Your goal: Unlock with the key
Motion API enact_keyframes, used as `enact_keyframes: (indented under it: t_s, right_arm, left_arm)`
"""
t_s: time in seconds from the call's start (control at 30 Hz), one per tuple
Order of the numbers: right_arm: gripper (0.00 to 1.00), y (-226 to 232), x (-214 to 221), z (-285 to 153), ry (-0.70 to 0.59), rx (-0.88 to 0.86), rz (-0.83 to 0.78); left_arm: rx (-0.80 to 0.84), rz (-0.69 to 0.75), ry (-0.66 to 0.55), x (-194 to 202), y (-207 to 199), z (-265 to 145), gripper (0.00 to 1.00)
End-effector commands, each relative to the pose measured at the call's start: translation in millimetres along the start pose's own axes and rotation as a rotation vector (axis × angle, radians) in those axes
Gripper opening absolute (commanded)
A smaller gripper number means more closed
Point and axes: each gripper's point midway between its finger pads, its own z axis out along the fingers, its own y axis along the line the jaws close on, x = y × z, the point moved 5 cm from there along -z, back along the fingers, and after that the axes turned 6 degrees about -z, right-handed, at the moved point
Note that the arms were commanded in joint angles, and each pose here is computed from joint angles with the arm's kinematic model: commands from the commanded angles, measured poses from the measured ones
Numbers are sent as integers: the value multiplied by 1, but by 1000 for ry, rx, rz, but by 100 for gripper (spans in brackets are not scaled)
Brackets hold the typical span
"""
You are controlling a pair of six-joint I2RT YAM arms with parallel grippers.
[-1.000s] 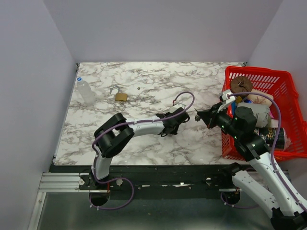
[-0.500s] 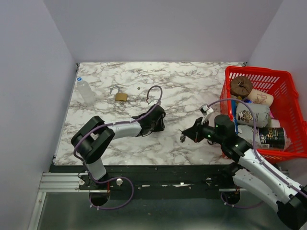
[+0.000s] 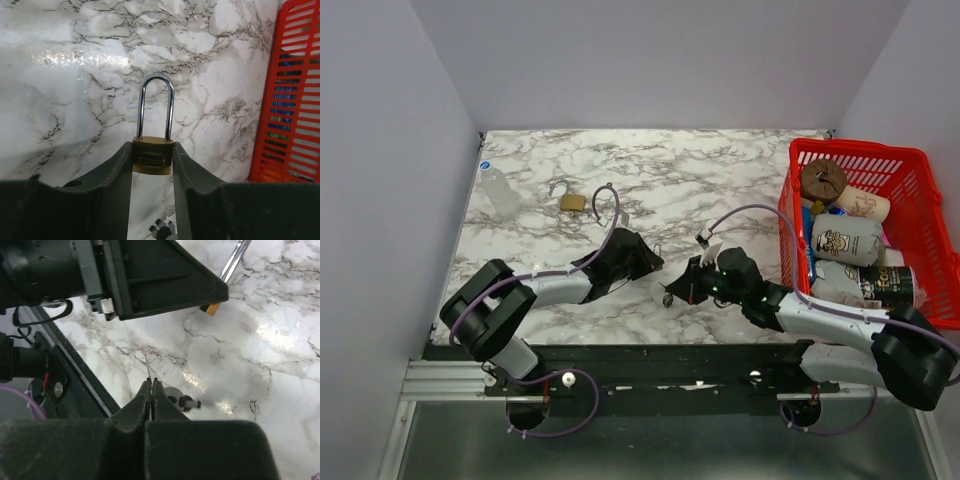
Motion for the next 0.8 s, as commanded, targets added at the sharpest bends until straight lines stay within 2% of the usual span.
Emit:
enact_keyframes:
  t_s: [0.0, 0.47, 0.77]
  right_arm:
    - [1, 0, -27, 12, -162, 62, 11]
    - [1, -19, 1, 53, -150, 75, 122]
    - [1, -29, 6, 61, -130, 134, 155]
  left_arm:
    - [70, -73, -108, -20, -14, -11, 0]
    - [19, -127, -125, -16, 13, -12, 0]
    - [27, -156, -139, -18, 19, -13, 0]
